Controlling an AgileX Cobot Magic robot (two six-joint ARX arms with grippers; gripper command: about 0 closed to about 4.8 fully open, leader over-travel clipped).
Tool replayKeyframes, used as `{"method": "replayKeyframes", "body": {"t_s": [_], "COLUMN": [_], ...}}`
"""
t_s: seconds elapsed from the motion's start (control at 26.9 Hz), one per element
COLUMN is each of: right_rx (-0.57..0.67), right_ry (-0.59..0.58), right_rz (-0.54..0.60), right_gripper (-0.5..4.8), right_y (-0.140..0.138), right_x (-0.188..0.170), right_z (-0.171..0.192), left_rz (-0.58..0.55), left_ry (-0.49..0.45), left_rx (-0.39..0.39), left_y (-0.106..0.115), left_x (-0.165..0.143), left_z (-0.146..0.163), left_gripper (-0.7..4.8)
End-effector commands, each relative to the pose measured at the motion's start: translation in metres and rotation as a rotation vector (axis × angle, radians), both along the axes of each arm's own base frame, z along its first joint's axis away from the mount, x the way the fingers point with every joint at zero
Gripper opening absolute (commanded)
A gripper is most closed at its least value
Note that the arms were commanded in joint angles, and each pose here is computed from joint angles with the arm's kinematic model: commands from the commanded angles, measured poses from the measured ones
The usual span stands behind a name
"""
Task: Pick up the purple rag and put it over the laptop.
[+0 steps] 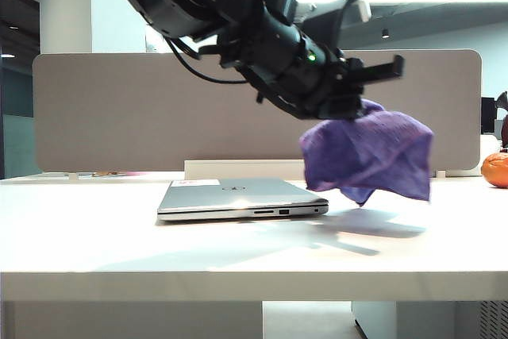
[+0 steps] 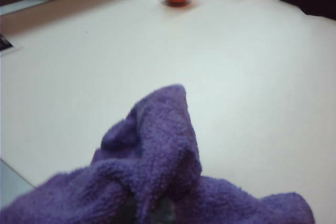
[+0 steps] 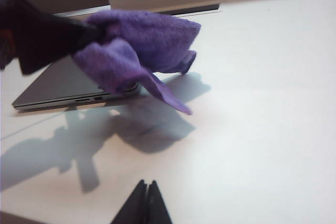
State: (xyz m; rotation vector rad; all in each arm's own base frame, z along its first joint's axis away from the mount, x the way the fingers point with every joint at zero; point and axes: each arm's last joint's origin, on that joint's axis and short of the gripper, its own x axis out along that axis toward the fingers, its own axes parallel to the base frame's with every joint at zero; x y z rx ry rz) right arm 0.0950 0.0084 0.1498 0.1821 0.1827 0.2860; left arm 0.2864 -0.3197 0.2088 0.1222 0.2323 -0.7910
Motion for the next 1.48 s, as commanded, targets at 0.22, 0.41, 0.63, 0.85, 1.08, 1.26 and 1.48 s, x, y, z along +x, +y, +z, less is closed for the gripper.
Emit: {"method": "replayKeyframes", "body": {"t_s": [0.22,0.41,0.63,0.85,1.08,1.26,1.48], "right_rx": [0.027,0.062,0.068,0.068,0.067,0.067,0.067], "right_ry": [-0.043,-0.049,-0.048,-0.048,-0.048,-0.048,-0.045], "right_rz": [0.156,0.282,0.324,0.324,0.320,0.320,0.320], "right_gripper": [0.22,0.22,0.22,0.22,0.22,0.22,0.22], "right_y": [0.004,0.008,0.009,0.009,0.008,0.008,0.008], "right_x": [-0.001,-0.003,-0.003,-0.003,-0.003,-0.003,-0.003], "right_z": [0.004,0.005,0.005,0.005,0.005,0.005,0.005], "left_rz": [0.152,0.247,0.351,0.317,0.309,0.308,0.308], "left_ry": [-0.062,-0.077,-0.061,0.067,0.128,0.181,0.159], "left_rx": [-0.025,-0.036,-0.017,0.056,0.101,0.136,0.119], "left_y": [0.043,0.075,0.111,0.123,0.124,0.125,0.128], "left_x": [0.037,0.062,0.088,0.094,0.091,0.089,0.084], "left_z": [0.020,0.022,0.012,-0.009,-0.016,-0.021,-0.003], "left_gripper": [-0.06,-0.06,-0.06,0.54,2.76,4.77,4.79]}}
